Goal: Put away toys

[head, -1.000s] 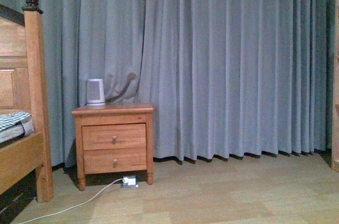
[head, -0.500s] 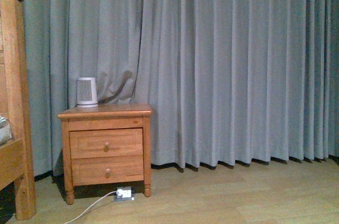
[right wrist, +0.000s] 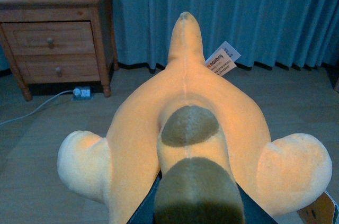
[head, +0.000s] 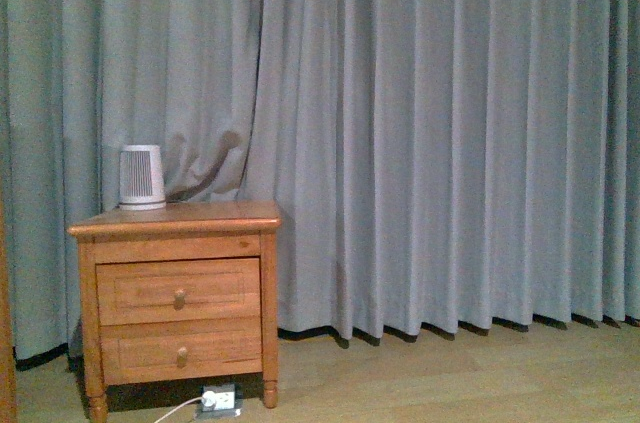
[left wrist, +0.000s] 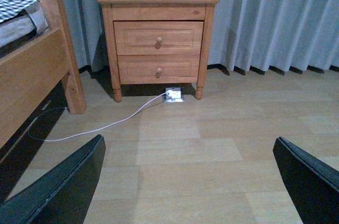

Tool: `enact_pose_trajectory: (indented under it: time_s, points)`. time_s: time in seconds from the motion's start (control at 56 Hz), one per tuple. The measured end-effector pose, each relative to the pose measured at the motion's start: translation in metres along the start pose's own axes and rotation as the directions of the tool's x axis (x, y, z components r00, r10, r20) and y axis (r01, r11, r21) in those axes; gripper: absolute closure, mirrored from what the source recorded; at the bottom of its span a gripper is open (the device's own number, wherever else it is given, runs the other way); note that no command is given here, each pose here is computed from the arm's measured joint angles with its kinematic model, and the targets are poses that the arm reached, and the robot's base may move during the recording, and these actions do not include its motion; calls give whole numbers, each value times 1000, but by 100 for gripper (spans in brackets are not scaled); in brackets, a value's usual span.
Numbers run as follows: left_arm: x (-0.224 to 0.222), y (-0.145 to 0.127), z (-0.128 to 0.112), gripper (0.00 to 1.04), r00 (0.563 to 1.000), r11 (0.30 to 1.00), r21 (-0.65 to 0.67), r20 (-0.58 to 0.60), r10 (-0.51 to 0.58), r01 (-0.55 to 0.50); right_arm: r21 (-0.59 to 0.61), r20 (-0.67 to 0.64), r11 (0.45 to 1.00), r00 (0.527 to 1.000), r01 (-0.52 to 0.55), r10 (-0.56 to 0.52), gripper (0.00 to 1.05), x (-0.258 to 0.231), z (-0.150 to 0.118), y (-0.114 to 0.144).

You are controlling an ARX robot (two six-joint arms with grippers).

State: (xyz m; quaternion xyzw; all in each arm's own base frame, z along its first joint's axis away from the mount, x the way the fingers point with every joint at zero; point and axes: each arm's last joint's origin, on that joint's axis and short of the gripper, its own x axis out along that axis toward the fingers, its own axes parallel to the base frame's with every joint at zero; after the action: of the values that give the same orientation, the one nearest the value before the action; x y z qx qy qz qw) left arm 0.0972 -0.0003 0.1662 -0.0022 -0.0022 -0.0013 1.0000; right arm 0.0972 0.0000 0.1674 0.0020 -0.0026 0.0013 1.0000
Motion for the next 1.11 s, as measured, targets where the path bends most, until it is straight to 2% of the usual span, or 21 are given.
enact_pose_trajectory:
  time_s: [1.107]
  points:
    - [0, 0, 0, 6, 1000, 1000, 0, -1, 6, -6, 0, 0, 1000, 1000, -8, 8, 98, 0, 0, 0]
